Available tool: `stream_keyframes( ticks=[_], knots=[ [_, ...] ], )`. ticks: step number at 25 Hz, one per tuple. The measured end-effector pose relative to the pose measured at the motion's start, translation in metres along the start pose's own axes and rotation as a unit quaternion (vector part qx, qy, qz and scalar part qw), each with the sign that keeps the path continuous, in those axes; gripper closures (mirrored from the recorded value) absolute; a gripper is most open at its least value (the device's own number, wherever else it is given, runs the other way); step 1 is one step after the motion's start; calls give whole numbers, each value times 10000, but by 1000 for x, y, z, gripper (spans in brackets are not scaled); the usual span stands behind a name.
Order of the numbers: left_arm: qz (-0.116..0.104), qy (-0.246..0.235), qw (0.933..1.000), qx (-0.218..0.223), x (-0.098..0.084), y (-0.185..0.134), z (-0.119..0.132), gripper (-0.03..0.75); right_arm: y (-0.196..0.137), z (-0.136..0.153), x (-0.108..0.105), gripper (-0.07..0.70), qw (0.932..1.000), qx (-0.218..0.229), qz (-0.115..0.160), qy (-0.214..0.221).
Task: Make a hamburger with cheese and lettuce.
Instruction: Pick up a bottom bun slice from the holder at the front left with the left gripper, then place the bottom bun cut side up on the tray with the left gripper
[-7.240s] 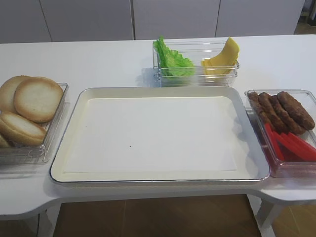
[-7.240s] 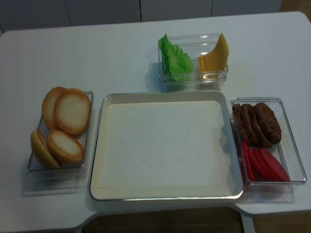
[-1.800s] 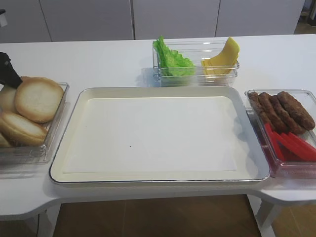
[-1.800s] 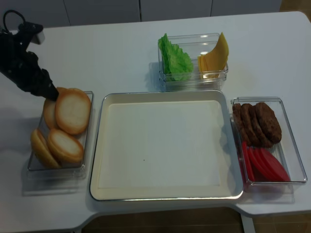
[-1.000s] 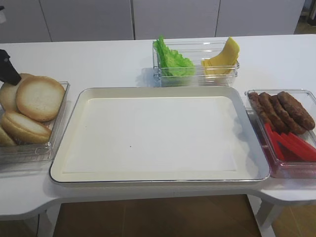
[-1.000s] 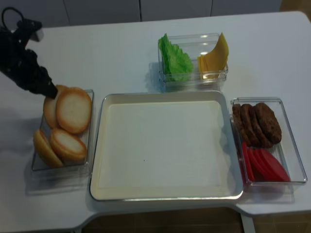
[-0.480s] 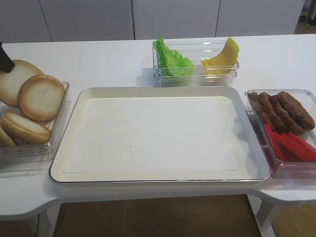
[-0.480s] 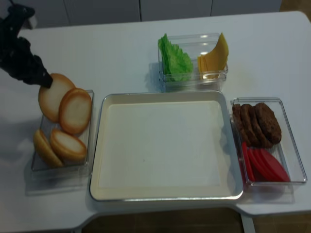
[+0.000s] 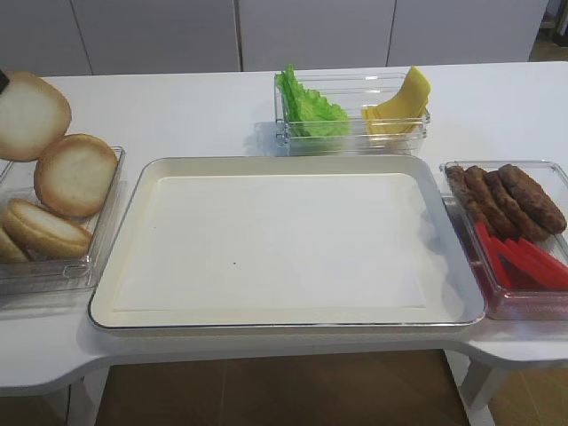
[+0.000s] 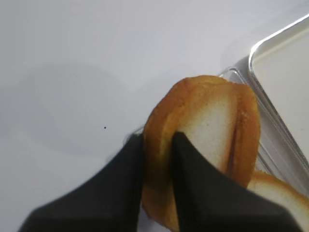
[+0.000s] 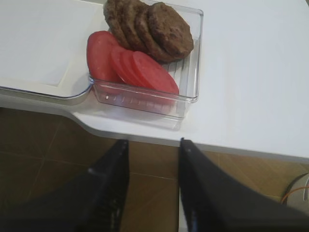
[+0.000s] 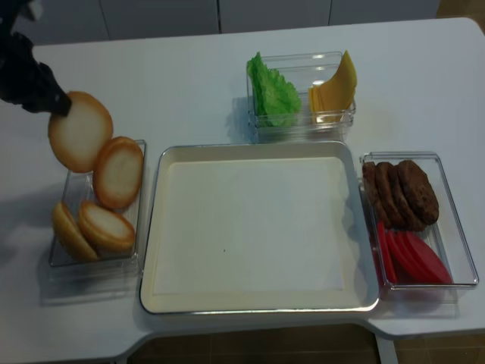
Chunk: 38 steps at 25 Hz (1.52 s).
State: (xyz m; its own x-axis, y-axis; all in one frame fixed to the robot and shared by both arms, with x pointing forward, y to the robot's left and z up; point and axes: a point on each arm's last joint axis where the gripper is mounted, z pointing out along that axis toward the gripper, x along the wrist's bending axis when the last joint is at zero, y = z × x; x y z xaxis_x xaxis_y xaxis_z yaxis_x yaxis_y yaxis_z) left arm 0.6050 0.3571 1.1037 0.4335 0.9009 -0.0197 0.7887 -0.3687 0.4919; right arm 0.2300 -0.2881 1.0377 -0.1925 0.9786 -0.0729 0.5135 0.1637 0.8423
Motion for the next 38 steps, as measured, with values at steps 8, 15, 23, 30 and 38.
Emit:
stream_keyframes(
  ticks=[8,15,23,30,38],
  knots=[
    [48,280,9988,-407,-9,8,-36,592,0,0,0,351,10000,0,0,0],
    [24,282,9972,-691,-24,8,-64,594,0,0,0,351,10000,0,0,0],
    [92,-447,9952,-869,-54,18,-66,594,0,0,0,351,10000,0,0,0],
    [805,-992,9884,-827,-108,38,-54,594,0,0,0,351,10000,0,0,0],
    [1189,-1543,9773,-838,-153,49,-48,594,0,0,0,351,10000,0,0,0]
  ],
)
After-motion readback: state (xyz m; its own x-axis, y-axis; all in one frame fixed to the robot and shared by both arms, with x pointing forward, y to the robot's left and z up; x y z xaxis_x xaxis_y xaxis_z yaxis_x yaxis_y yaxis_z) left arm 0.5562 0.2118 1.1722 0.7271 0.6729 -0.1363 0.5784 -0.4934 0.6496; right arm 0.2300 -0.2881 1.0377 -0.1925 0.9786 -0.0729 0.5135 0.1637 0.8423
